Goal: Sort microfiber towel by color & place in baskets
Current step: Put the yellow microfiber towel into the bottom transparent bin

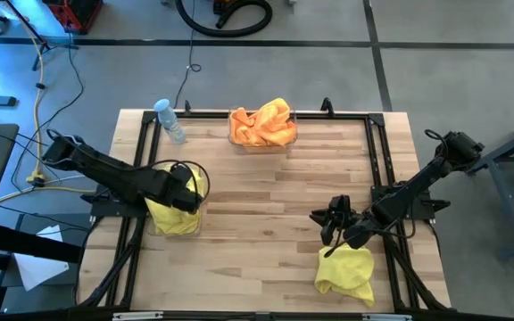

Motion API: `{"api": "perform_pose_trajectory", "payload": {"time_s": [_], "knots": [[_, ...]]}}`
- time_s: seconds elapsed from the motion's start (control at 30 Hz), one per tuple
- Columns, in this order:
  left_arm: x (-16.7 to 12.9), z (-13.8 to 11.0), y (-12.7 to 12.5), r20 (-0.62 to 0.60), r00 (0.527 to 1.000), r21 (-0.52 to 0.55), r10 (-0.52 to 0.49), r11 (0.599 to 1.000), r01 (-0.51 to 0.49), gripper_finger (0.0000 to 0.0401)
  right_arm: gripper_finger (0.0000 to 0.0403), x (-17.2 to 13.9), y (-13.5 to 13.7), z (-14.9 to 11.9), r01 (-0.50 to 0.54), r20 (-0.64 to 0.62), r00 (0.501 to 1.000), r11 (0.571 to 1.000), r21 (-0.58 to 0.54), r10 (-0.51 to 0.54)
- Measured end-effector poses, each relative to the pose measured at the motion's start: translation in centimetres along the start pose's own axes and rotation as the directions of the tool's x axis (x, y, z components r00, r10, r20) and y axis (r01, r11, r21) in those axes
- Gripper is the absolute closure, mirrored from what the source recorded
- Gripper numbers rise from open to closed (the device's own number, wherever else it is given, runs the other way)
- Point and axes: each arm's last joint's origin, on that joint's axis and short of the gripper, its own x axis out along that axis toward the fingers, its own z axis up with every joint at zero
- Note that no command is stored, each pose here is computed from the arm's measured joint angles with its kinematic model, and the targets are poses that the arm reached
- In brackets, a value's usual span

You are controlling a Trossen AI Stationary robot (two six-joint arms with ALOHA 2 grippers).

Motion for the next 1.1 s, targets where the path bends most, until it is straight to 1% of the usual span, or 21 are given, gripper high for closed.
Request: {"api": "perform_pose_trajectory", "payload": {"time_s": [0.1, 0.2, 0.3, 0.4, 0.5, 0.6, 0.7, 0.8, 0.93, 1.0, 1.1], "knots": [[-0.4, 0.0, 0.4, -0.03, 0.999, -0.003, -0.024, 1.0, 0.024, 0.0313, 0.033, 0.0, 0.0, 0.0, -0.001, -0.003, 1.0, 1.0, -0.001, 0.001], [-1.0, 0.1, 1.1, -0.029, 0.998, -0.042, -0.063, 0.997, 0.062, 0.0281, 0.033, 0.0, 0.0, 0.0, -0.004, -0.009, 1.0, 1.0, -0.001, 0.004], [-1.7, 0.3, 2.1, -0.057, 0.99, -0.103, -0.127, 0.987, 0.121, 0.026, 0.033, 0.0, 0.0, -0.1, -0.007, -0.016, 1.0, 1.0, -0.001, 0.007], [-2.7, 0.4, 3.3, -0.047, 0.982, -0.176, -0.182, 0.969, 0.171, 0.0255, 0.033, 0.0, 0.0, -0.1, -0.008, -0.017, 1.0, 1.0, -0.001, 0.008], [-4.0, 0.7, 4.3, -0.006, 0.976, -0.21, -0.219, 0.954, 0.213, 0.026, 0.033, 0.0, 0.0, -0.1, -0.008, -0.017, 1.0, 1.0, -0.001, 0.008], [-5.6, 1.2, 4.8, 0.071, 0.964, -0.216, -0.255, 0.94, 0.265, 0.027, 0.033, 0.0, 0.0, -0.1, -0.008, -0.017, 1.0, 1.0, -0.001, 0.008], [-7.3, 1.8, 4.9, 0.147, 0.946, -0.189, -0.289, 0.931, 0.314, 0.0279, 0.033, 0.0, 0.0, -0.1, -0.008, -0.017, 1.0, 1.0, -0.001, 0.008], [-8.7, 2.2, 4.7, 0.2, 0.924, -0.126, -0.325, 0.927, 0.353, 0.0285, 0.033, 0.0, 0.0, -0.1, -0.007, -0.017, 1.0, 1.0, -0.001, 0.007], [-9.1, 2.2, 3.1, 0.203, 0.905, -0.046, -0.374, 0.92, 0.39, 0.0288, 0.033, 0.0, 0.0, -0.1, -0.005, -0.018, 1.0, 1.0, -0.004, 0.005], [-8.7, 1.9, 2.0, 0.18, 0.916, -0.006, -0.36, 0.93, 0.367, 0.0288, 0.033, 0.0, -0.1, -0.1, -0.002, -0.02, 1.0, 1.0, -0.008, 0.001], [-7.3, 1.6, 0.2, 0.145, 0.955, 0.041, -0.261, 0.965, 0.258, 0.0288, 0.033, 0.0, -0.2, -0.1, 0.006, -0.024, 1.0, 1.0, -0.018, -0.007]]}}
